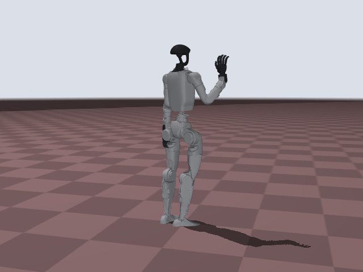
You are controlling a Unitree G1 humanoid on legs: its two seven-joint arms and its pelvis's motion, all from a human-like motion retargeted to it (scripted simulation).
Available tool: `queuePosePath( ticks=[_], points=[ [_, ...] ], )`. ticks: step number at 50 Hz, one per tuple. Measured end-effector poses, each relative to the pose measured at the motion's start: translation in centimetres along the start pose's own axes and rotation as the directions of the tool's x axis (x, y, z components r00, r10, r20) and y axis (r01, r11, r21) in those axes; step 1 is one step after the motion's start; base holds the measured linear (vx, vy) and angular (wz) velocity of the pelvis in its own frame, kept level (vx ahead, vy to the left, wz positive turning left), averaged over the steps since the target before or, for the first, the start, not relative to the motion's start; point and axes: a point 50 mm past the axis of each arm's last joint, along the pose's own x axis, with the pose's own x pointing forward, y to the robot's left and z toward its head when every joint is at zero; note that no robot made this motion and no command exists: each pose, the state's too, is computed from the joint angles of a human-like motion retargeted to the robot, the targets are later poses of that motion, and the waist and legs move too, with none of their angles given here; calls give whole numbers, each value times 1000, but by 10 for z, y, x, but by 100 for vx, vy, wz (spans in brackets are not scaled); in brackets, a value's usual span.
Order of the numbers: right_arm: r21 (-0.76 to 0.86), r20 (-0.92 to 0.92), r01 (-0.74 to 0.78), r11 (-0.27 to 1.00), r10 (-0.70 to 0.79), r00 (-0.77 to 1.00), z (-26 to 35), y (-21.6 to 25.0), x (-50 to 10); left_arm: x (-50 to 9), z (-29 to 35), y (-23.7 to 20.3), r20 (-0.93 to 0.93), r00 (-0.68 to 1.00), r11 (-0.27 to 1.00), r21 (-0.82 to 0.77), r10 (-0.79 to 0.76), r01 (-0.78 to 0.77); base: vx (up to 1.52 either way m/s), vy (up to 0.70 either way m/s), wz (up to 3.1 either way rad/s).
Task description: Upper body actions
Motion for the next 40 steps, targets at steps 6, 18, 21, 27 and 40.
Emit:
queuePosePath(
  ticks=[6,18,21,27,40],
  points=[
    [-442,-105,-22,897,-28,994,-52,-26,-9,-1,4,2,-1,1000,1000,29,-2,2,1,1,-71],
    [446,-566,-138,884,398,722,-62,-6,-62,-1,22,-1,47,999,997,81,-2,-1,1,-2,-13],
    [459,-460,80,885,160,873,-32,-16,-42,-1,23,-4,51,999,998,60,-19,16,0,0,0],
    [356,-200,65,932,8,980,8,-8,-22,-2,23,0,47,999,998,64,-5,2,0,0,0],
    [87,-155,-764,639,767,623,-6,71,-65,-2,17,3,24,1000,999,51,2,-3,0,0,6]
  ],
)
